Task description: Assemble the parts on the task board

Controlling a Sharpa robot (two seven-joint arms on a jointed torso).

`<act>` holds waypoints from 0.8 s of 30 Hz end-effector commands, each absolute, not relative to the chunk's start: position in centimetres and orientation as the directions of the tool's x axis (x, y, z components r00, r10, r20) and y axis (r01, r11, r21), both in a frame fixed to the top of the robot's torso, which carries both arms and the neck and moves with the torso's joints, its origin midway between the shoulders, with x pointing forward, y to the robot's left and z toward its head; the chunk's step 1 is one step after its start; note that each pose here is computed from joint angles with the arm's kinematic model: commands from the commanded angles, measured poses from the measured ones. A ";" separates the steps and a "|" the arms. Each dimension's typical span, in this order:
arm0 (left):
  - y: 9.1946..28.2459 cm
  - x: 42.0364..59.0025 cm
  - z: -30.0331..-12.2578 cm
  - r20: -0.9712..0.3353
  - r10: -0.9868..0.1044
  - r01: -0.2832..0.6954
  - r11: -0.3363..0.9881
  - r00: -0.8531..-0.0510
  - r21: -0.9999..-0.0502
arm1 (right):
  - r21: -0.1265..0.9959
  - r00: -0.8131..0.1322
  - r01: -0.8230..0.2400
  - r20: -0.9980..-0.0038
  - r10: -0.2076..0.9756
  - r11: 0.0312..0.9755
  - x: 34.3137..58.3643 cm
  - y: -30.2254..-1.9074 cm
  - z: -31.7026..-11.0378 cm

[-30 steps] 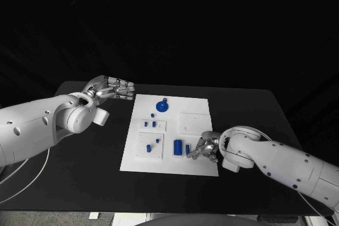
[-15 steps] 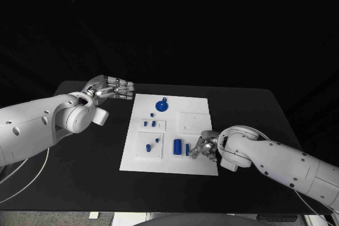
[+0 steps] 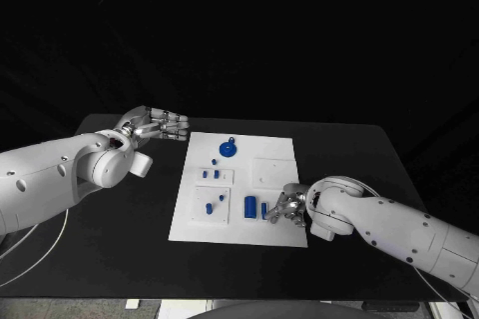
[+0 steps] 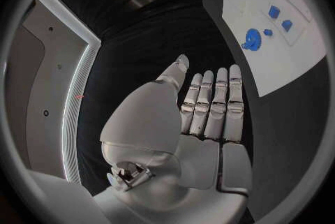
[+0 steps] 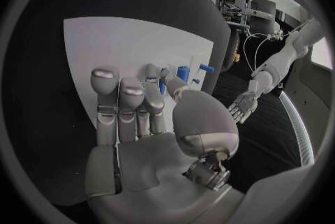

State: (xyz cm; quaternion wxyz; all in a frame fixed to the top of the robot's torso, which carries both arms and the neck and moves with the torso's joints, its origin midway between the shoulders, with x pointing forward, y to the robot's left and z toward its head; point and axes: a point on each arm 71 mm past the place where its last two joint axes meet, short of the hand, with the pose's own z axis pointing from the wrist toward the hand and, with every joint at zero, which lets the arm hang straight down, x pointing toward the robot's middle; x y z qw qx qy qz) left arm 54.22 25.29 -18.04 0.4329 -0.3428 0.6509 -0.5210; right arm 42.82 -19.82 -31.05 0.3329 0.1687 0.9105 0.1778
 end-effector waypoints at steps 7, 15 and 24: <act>25.3 54.3 -17.9 -0.205 -0.900 0.025 0.212 -0.386 -0.977 | 0.524 -0.723 0.170 -0.509 0.467 0.835 42.8 -20.5 -31.1; 25.8 54.5 -18.4 -0.204 -0.920 0.047 0.200 -0.336 -0.979 | 0.710 -0.623 0.144 -0.477 0.620 0.690 45.4 -22.5 -29.1; 26.3 55.5 -18.9 -0.181 -0.938 0.062 0.170 -0.294 -0.983 | 0.878 -0.389 0.051 -0.422 0.819 0.477 51.3 -26.0 -25.9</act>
